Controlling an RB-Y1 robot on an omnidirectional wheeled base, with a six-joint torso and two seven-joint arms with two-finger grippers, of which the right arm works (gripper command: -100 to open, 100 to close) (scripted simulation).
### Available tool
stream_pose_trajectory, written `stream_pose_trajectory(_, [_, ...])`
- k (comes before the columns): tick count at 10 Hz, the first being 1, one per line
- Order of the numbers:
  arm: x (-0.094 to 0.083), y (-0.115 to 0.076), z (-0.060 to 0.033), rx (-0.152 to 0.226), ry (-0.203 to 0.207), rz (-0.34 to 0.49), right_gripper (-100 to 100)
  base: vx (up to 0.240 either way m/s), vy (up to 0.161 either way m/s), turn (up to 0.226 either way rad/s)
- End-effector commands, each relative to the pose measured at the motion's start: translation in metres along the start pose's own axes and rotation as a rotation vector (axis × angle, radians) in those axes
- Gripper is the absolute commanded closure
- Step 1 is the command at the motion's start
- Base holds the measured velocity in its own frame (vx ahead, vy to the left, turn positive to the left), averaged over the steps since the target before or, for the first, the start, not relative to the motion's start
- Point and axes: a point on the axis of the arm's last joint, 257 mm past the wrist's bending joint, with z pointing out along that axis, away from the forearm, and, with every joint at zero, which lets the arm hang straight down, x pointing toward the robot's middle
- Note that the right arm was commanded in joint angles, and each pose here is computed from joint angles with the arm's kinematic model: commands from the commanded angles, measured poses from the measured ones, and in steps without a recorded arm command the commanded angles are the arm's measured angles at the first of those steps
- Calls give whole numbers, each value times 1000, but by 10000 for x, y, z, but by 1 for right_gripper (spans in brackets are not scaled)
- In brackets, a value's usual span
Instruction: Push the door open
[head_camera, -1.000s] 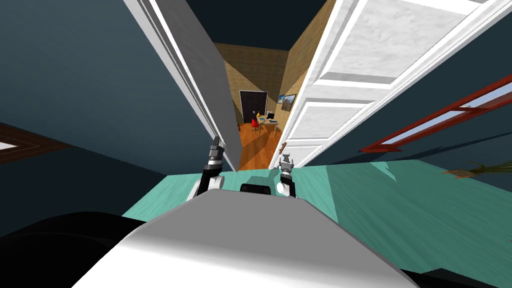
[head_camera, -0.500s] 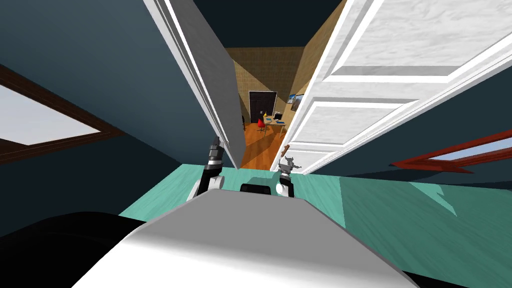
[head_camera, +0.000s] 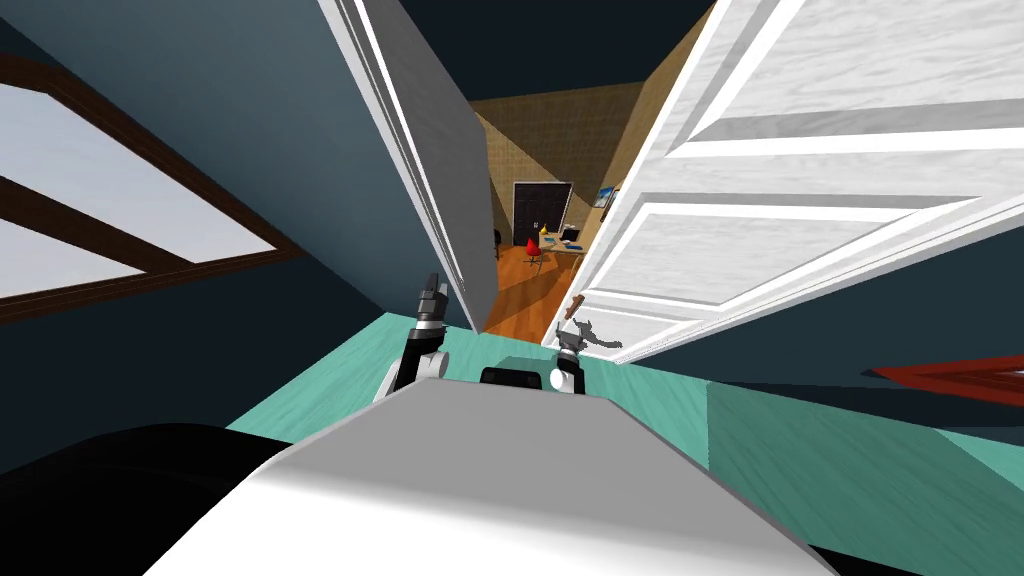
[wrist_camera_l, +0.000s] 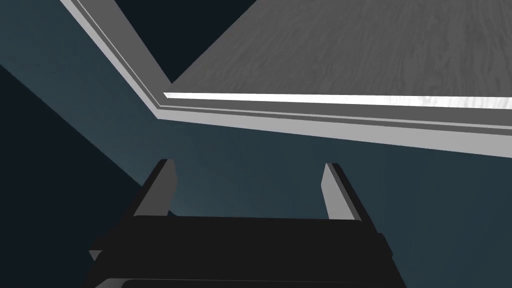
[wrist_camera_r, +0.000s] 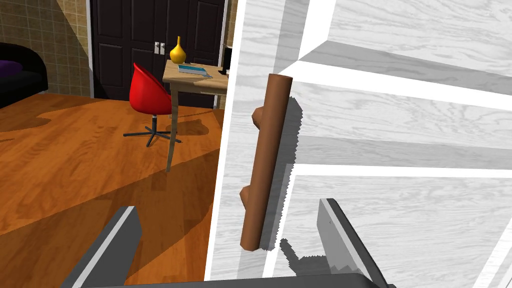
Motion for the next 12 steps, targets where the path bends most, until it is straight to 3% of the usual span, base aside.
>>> stream_pose_trajectory(1, [-100, 20, -25, -8, -19, 28, -100, -28, -156, 221])
stream_pose_trajectory(10, [-568, 99, -191, -55, -107, 146, -100, -34, -168, 247])
stream_pose_trajectory(12, [-581, 102, -204, -56, -110, 147, -100, -36, -135, 112])
